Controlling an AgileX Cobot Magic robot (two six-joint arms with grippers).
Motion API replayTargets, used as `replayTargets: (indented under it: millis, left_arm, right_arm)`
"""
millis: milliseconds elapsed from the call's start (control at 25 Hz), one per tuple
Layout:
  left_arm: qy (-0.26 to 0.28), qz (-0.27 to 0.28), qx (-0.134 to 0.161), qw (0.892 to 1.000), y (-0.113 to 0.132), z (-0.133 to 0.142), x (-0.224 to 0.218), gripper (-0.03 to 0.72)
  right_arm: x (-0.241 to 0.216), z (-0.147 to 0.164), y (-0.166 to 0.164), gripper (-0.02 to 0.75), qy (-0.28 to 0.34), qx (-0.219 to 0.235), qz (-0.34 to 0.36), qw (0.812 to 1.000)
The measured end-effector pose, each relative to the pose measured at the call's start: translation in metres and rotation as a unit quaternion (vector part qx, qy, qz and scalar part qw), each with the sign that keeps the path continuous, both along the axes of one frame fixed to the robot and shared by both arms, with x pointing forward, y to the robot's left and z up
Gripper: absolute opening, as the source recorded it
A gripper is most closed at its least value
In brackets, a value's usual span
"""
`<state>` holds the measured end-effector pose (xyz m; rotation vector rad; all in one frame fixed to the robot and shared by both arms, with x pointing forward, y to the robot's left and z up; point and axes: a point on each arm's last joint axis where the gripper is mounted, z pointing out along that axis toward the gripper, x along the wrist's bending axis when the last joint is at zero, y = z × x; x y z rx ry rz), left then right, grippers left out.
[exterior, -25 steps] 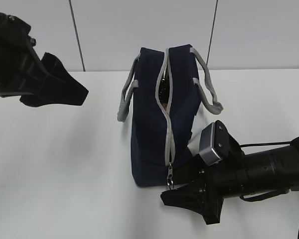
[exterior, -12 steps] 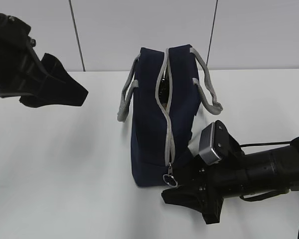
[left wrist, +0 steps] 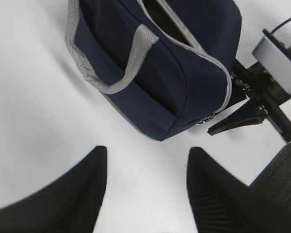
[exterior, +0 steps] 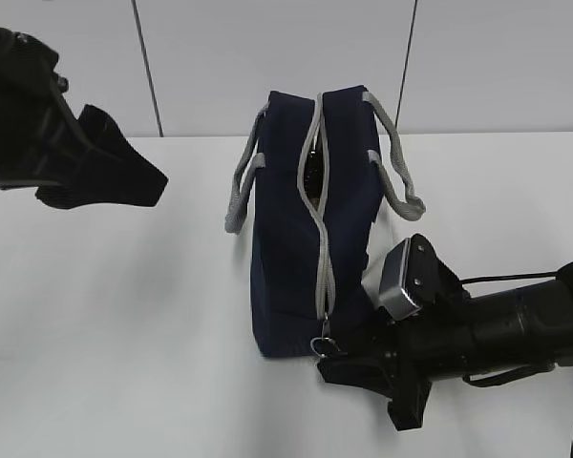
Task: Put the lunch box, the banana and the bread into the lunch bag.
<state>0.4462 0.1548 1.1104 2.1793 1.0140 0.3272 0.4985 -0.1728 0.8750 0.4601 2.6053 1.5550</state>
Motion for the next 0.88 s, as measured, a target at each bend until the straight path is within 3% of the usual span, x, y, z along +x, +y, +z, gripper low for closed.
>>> replayTargets:
  millis: [360, 880]
  left_arm:
    - [0.004, -0.001, 0.002, 1.0, 0.0002, -0.0005, -0.0006, 0.38]
    - [0.006, -0.002, 0.004, 1.0, 0.0004, -0.001, -0.001, 0.38]
  right_arm:
    - [0.0003, -0.0011, -0.0007, 0.014, 0.002, -0.007, -0.003, 1.0]
    - [-0.0017, 0.0078, -0.0024, -0.016, 0.034, -0.017, -0.017, 0.999]
